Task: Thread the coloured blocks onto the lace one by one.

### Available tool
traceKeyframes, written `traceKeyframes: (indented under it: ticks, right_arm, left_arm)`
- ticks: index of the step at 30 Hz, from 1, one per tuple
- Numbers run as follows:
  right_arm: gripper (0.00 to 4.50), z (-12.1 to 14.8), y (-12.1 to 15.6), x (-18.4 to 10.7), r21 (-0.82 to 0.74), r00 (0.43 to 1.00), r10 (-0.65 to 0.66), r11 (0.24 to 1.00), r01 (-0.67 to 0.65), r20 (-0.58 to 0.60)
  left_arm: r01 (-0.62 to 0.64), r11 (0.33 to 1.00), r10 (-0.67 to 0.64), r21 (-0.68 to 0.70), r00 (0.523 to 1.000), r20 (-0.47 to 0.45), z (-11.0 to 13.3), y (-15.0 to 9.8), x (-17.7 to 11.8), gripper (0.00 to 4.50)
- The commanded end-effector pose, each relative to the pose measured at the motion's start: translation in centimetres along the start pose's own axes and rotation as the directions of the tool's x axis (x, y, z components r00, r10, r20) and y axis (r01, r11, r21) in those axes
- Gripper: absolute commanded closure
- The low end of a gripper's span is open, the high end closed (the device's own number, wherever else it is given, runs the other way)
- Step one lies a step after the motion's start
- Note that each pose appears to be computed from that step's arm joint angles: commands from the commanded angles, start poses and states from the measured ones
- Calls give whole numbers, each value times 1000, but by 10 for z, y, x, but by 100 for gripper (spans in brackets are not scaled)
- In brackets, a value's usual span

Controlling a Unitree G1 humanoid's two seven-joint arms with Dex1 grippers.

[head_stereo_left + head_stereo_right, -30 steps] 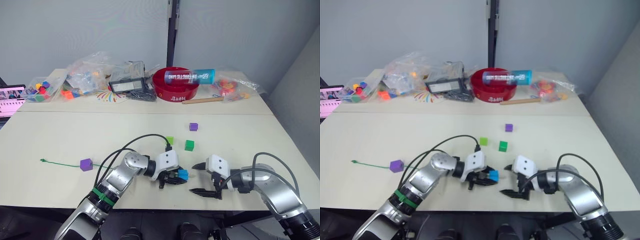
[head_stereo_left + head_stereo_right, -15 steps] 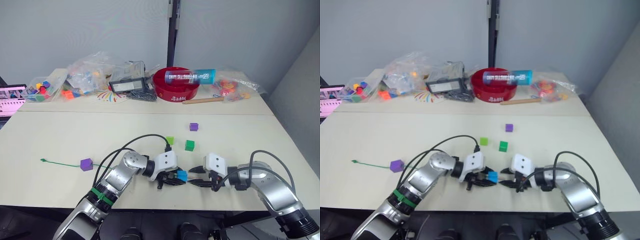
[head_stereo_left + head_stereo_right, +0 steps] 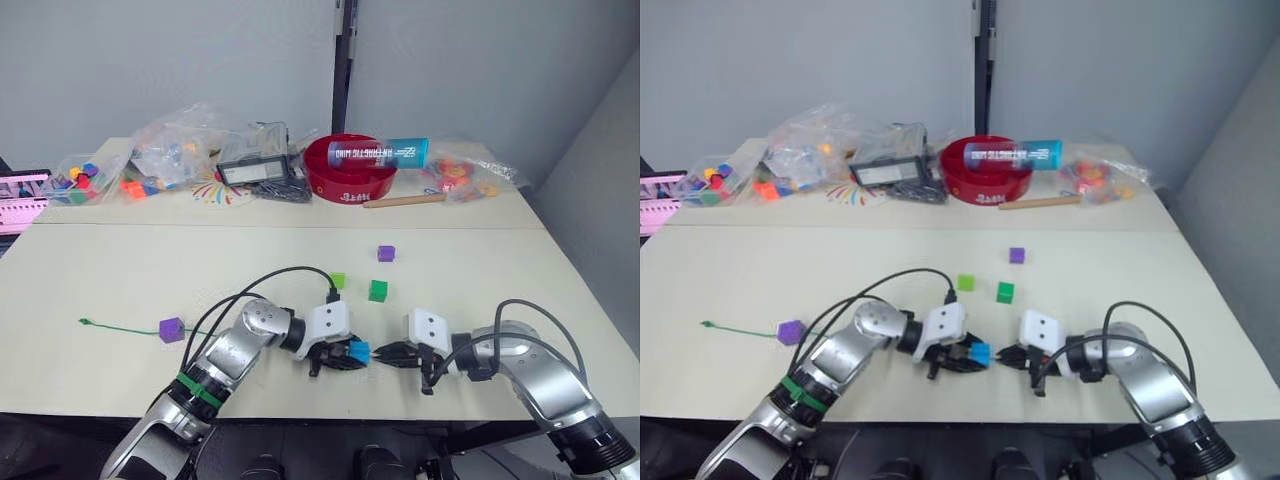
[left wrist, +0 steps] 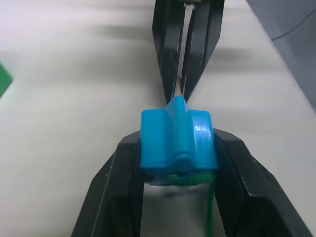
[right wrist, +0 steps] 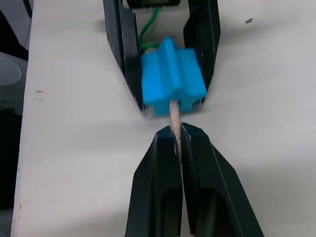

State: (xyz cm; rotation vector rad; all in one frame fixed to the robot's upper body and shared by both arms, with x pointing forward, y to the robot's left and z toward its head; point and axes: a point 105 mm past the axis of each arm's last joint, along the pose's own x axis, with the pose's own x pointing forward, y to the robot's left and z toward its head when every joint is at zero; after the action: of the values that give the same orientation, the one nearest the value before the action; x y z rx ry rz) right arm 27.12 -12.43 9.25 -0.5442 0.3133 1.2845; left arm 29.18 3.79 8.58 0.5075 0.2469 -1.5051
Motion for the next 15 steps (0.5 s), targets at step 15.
traceKeyframes:
  ticks: [15]
  right_arm:
    - [450, 15, -1, -7, -80, 1000, 24, 997, -23, 15]
  left_arm:
    - [-204, 971, 154, -121, 930, -334, -97, -15, -198, 313]
